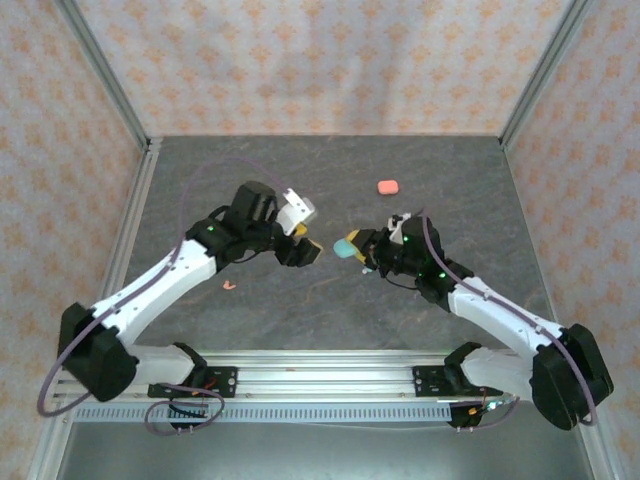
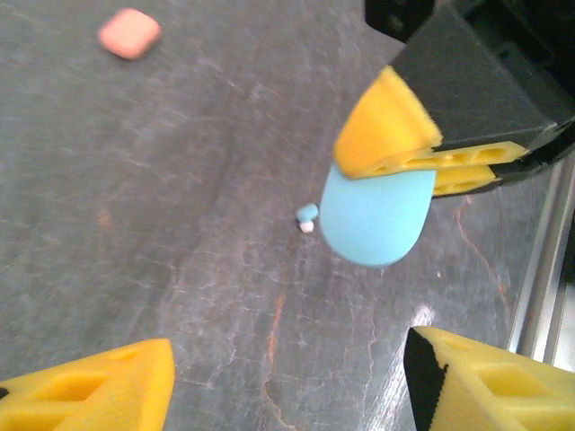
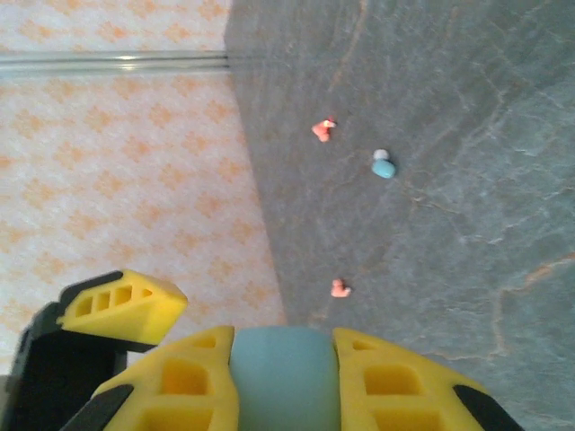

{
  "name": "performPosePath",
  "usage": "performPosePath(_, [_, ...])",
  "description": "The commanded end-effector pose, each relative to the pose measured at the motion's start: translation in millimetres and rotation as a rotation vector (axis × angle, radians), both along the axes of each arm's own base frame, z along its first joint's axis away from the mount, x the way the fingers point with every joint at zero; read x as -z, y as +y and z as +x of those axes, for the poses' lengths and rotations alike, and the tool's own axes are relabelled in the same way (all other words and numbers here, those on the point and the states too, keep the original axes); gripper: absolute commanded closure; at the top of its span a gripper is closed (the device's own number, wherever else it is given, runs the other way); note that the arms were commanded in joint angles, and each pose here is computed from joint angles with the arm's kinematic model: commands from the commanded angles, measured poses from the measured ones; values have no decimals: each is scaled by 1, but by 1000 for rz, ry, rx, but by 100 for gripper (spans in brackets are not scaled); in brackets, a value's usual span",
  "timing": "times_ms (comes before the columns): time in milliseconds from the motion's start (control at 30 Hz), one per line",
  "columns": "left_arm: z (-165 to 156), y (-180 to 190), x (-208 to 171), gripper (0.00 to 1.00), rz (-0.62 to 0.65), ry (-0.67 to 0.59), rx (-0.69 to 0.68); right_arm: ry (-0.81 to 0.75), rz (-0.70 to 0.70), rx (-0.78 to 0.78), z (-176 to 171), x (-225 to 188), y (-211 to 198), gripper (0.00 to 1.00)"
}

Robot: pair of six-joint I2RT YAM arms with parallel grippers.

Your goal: Insert wireless bluetooth earbuds into charging case

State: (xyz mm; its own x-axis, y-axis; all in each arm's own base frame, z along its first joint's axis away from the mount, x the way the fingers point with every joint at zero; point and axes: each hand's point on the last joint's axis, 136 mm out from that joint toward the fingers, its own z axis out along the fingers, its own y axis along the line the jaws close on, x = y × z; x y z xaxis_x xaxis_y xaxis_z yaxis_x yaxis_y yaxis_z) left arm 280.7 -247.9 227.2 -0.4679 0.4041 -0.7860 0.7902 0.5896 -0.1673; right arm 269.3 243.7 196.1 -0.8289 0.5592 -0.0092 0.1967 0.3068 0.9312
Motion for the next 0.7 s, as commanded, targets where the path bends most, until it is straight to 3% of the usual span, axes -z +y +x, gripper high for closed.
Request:
performPosePath(0, [9,18,-28,28,-94,-29,-187,42,63,64,1,-25,-5,92])
performPosePath(167, [4,39,-56,24,-177,-59,-324,36,83,109,-3,-48,-15,93])
performPosePath(400, [-10,30,-61,22,-249,-42,-261,63,95,114,-6,-49,-15,93])
performPosePath(667, [-4,-1,-78,24,-499,-58,-158,71,129,116,-12,-60,0,93])
